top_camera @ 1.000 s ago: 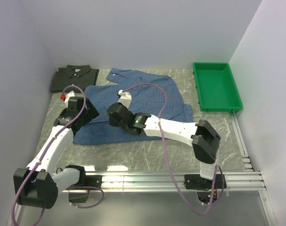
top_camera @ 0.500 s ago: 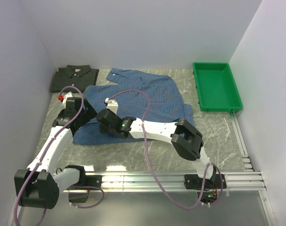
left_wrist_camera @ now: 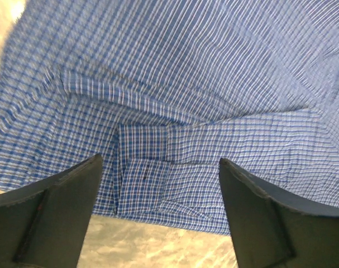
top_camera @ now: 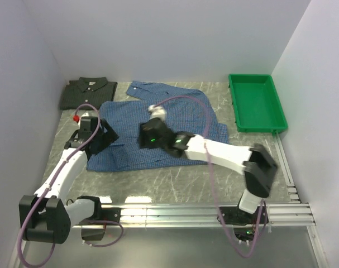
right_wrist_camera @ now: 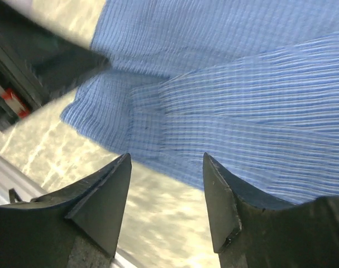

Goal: Fold and stack the long sleeve shirts
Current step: Fold the shirt

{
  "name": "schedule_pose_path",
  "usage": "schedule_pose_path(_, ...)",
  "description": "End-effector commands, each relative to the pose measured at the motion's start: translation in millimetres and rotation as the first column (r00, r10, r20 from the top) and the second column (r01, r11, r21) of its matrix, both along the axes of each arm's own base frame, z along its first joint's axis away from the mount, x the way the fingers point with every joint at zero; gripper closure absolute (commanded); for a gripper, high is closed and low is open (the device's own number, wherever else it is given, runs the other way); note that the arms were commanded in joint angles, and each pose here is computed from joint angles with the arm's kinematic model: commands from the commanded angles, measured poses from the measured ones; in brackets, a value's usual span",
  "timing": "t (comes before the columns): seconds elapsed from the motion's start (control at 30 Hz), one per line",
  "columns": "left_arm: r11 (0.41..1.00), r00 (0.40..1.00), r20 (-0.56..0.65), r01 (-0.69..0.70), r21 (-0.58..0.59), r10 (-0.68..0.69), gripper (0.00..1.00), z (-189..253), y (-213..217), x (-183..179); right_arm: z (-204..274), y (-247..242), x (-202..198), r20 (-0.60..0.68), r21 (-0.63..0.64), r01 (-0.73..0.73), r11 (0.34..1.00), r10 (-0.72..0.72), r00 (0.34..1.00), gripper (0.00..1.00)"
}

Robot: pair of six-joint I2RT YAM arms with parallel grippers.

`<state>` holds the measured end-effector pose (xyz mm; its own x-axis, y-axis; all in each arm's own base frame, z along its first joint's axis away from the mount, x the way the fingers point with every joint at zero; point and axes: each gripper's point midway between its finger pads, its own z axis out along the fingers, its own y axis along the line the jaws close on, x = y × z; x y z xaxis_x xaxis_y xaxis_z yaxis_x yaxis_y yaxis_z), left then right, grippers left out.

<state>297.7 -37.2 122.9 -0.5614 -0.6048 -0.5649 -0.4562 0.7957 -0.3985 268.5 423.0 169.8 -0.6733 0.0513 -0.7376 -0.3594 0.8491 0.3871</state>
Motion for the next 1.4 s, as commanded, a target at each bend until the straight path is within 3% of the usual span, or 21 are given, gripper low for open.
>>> schedule_pose_path(0.0,0.996,0.999,-0.051,-0.005,-0.089,0.001,0.11,-16.4,-13.7,-2.0,19.1,-63.5,32.0,0.032,0.033,0.073,0.997,-0.074,0.997,0.4)
schedule_pose_path(0.2,0.991,0.99,-0.132,-0.063,-0.116,0.047,0.19,-47.5,-14.9,-7.6,-4.1,-146.2,60.7,-0.052,0.127,0.15,0.98,-0.145,0.988,0.44)
schedule_pose_path(0.43,0.986,0.978,-0.191,-0.109,-0.129,0.083,0.24,-76.9,-17.0,-9.3,-24.1,-198.1,67.6,-0.099,0.163,0.222,0.961,-0.208,0.973,0.44)
schedule_pose_path(0.67,0.986,0.969,-0.235,-0.104,-0.13,0.072,0.29,-95.1,-25.9,-11.3,-40.7,-216.6,55.3,-0.106,0.155,0.242,0.958,-0.227,0.968,0.44)
schedule_pose_path(0.8,0.988,0.971,-0.227,-0.097,-0.12,0.068,0.36,-91.8,-30.6,-10.8,-42.0,-226.7,50.5,-0.096,0.152,0.259,0.954,-0.246,0.964,0.44)
schedule_pose_path(1.17,0.993,0.981,-0.192,-0.061,-0.101,0.04,0.42,-75.7,-42.1,-2.2,-40.4,-238.5,40.8,-0.074,0.153,0.275,0.949,-0.267,0.961,0.44)
schedule_pose_path(1.37,0.996,0.983,-0.18,-0.05,-0.07,0.037,0.68,-71.9,-43.4,0.7,-42.3,-244.2,39.0,-0.069,0.148,0.295,0.944,-0.288,0.955,0.44)
